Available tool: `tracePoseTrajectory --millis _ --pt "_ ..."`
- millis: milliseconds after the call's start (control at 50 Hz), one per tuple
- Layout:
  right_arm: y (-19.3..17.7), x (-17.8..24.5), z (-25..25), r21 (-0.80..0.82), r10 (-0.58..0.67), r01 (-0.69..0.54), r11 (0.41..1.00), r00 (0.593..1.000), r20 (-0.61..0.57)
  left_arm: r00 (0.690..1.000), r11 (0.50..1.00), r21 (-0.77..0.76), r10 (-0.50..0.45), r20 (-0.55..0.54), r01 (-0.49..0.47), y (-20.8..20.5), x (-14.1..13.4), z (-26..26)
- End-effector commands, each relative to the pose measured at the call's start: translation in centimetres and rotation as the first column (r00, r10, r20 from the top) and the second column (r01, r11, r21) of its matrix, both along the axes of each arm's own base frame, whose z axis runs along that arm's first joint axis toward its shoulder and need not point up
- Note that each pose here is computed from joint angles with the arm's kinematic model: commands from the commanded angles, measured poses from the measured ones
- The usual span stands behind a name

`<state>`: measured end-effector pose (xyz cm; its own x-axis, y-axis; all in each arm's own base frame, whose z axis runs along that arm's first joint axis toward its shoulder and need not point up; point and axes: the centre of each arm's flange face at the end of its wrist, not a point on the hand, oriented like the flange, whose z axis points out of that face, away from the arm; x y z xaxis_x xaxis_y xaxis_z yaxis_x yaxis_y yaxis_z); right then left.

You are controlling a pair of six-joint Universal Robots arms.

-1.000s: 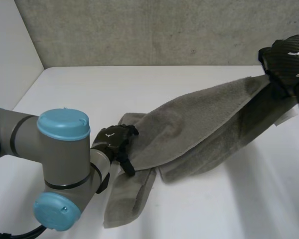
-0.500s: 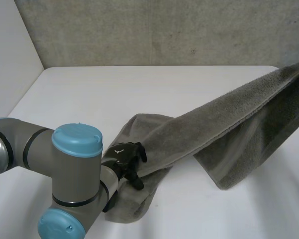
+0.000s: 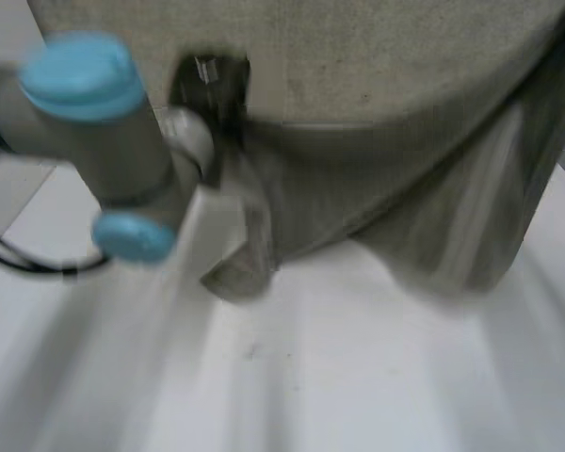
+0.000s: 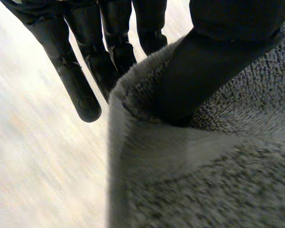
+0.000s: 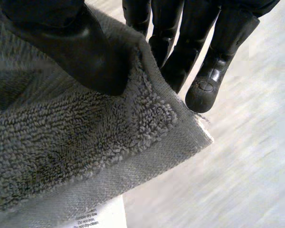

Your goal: Fold the towel.

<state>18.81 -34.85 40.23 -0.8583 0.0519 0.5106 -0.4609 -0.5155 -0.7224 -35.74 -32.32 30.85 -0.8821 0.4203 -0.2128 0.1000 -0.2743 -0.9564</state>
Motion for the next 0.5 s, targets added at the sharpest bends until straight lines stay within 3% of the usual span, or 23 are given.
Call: tracePoseTrajectory --millis 20,60,140,180,200,220,240,260,280,300,340,360,380,400,440,460,500 --pt "0.3 0.8 8.2 -0.458 0.07 -0.011 0.889 0.991 0.113 0.954 0.881 -0.459 -0.029 -0.297 -0.116 -0.4 1.9 15.3" --pt "0.4 0.9 8.2 -0.449 0.072 -0.011 0.893 0.99 0.118 0.946 0.861 -0.489 -0.029 -0.323 -0.141 -0.3 2.6 16.5" --pt "-0.2 1.2 6.5 -0.335 0.064 -0.026 0.942 0.992 0.105 0.953 0.878 -0.458 -0.005 -0.302 -0.141 -1.1 2.8 15.3" --pt "-1.0 1.6 3.4 -0.146 0.064 -0.053 0.988 0.995 0.072 0.962 0.904 -0.406 0.025 -0.271 -0.138 -2.0 3.1 13.5" --pt "-1.0 1.6 3.4 -0.145 0.064 -0.053 0.988 0.995 0.072 0.971 0.933 -0.334 0.057 -0.231 -0.135 -3.0 3.5 11.2" --pt "-1.5 1.8 1.3 -0.031 0.065 -0.063 0.998 0.997 0.049 0.979 0.956 -0.261 0.086 -0.187 -0.133 -3.7 4.0 8.7" --pt "-1.5 1.8 1.3 -0.029 0.065 -0.063 0.998 0.997 0.049 0.979 0.956 -0.26 0.086 -0.186 -0.133 -3.7 4.0 8.7" --pt "-1.7 2.1 -0.9 0.088 0.074 -0.076 0.993 0.997 0.031 0.985 0.973 -0.19 0.107 -0.137 -0.132 -4.1 4.4 6.1" --pt "-1.8 2.3 -3.3 0.207 0.087 -0.088 0.974 0.996 0.015 0.989 0.984 -0.125 0.119 -0.092 -0.13 -4.3 4.6 3.5" --pt "-1.8 2.3 -3.3 0.208 0.087 -0.088 0.974 0.996 0.014 0.989 0.984 -0.125 0.119 -0.091 -0.13 -4.3 4.6 3.4" --pt "-1.2 3.6 -8.1 0.417 0.128 -0.113 0.902 0.992 -0.009 0.991 0.989 -0.071 0.122 -0.056 -0.126 -4.3 4.7 1.0" --pt "-1.2 3.6 -8.1 0.418 0.129 -0.113 0.901 0.992 -0.009 0.993 0.993 -0.018 0.119 -0.017 -0.12 -4.1 4.7 -1.6" --pt "-0.7 4.1 -10.4 0.506 0.145 -0.116 0.854 0.989 -0.019 0.993 0.992 0.033 0.12 0.019 -0.121 -3.9 5.0 -4.2" --pt "-0.7 4.1 -10.4 0.507 0.145 -0.116 0.854 0.989 -0.019 0.993 0.992 0.034 0.12 0.02 -0.121 -3.9 5.1 -4.2" --pt "0.1 4.2 -15.0 0.639 0.161 -0.104 0.762 0.986 -0.031 0.99 0.984 0.125 0.114 0.084 -0.124 -2.9 5.6 -9.1" --pt "0.1 4.2 -15.1 0.639 0.161 -0.104 0.762 0.986 -0.031 0.99 0.984 0.125 0.114 0.084 -0.124 -2.9 5.6 -9.1" --pt "1.1 4.3 -19.2 0.72 0.191 -0.086 0.689 0.979 -0.066 0.982 0.968 0.21 0.102 0.16 -0.135 -1.7 6.1 -14.1"
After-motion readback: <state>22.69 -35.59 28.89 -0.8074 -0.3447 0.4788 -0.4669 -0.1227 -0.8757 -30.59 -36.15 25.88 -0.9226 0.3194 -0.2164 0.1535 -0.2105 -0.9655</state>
